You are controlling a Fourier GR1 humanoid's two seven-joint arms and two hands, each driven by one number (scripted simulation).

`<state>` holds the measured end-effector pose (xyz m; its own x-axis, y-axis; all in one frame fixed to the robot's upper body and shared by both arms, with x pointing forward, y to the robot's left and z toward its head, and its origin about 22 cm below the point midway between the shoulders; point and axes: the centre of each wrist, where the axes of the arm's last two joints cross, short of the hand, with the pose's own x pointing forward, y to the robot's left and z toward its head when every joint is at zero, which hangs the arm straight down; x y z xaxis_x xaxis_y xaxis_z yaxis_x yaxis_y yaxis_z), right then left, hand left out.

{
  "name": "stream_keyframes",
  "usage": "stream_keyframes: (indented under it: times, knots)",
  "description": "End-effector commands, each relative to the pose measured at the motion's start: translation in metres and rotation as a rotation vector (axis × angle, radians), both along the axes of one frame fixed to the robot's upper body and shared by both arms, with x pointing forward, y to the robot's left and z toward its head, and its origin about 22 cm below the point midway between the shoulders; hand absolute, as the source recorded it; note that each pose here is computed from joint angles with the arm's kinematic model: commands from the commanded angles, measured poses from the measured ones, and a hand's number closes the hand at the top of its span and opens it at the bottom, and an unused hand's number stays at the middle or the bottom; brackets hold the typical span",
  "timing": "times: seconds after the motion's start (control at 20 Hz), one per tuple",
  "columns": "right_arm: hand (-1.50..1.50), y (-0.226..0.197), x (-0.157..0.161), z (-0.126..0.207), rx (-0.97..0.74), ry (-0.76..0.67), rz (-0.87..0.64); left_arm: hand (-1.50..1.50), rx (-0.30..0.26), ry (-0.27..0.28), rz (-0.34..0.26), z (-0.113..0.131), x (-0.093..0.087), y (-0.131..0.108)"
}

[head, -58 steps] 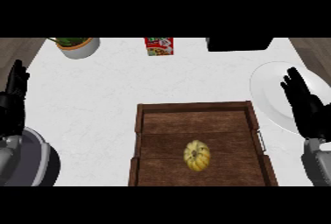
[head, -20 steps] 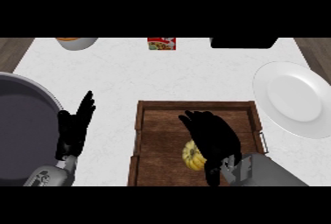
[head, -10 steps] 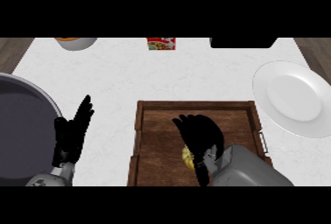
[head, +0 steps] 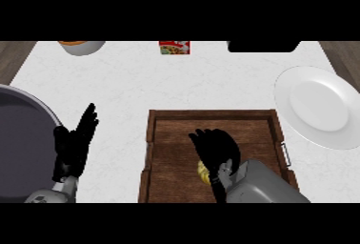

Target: Pick the squash from the tray and place it in the plate

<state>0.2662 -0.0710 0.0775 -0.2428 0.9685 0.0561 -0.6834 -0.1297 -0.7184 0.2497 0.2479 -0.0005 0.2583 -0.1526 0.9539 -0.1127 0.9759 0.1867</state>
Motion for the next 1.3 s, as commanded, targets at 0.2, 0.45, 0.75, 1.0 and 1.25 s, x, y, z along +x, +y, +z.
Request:
stream_keyframes:
  times: [0.2, 0.45, 0.75, 1.0, 1.25]
  knots:
    - [-1.5, 0.007, -0.005, -0.008, -0.087, 0.02, -0.044, 0.0, -0.006, 0.023, 0.007, -0.007, 0.001, 0.019]
    - [-1.5, -0.006, 0.003, -0.034, -0.099, 0.031, -0.042, 0.0, 0.009, 0.012, -0.004, -0.022, 0.002, -0.005]
    - [1.5, -0.018, 0.023, -0.024, -0.146, 0.026, 0.014, 0.0, -0.007, 0.035, -0.004, -0.011, 0.003, 0.0]
    - [1.5, -0.013, 0.014, -0.018, -0.103, -0.032, 0.06, 0.0, 0.005, 0.032, 0.002, -0.021, 0.006, 0.004]
    - [1.5, -0.015, -0.004, -0.022, -0.121, -0.159, 0.077, 0.0, 0.017, 0.028, 0.02, -0.009, 0.006, 0.015]
